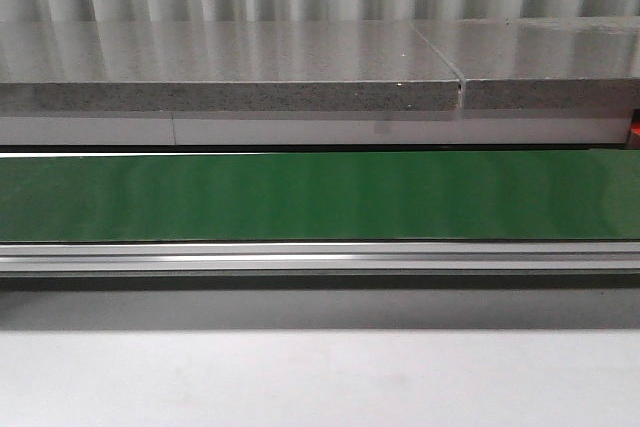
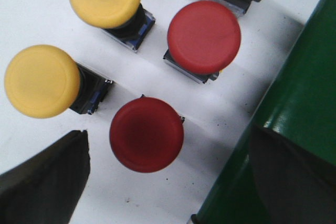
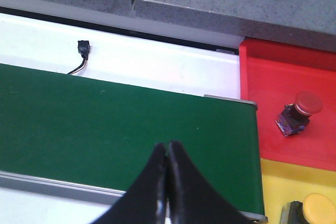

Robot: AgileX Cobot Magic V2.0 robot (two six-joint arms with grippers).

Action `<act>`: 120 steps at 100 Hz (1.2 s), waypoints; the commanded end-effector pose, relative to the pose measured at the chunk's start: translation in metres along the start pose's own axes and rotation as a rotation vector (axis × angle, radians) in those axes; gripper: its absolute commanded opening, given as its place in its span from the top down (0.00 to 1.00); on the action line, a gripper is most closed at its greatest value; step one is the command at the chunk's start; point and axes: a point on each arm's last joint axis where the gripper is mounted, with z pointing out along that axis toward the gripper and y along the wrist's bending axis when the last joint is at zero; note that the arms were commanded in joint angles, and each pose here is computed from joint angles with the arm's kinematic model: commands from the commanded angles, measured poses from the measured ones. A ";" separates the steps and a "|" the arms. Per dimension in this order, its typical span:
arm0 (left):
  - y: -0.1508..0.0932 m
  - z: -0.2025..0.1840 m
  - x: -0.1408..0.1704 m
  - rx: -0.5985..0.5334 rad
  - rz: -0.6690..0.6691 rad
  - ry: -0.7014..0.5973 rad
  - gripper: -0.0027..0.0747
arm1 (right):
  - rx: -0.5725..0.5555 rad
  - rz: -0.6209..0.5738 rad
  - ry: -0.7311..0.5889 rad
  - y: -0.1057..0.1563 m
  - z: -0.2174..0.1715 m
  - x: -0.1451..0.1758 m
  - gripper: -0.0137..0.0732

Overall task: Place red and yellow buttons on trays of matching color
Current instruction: 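Lower the open left gripper over a red push button and grasp it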

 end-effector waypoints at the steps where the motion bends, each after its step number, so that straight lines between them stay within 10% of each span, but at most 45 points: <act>1: 0.001 -0.015 -0.014 0.030 -0.031 -0.103 0.22 | 0.012 -0.019 -0.100 -0.001 -0.005 -0.014 0.92; 120: 0.012 0.012 -0.015 0.018 -0.053 -0.041 0.24 | 0.012 -0.019 -0.098 -0.001 -0.005 -0.014 0.92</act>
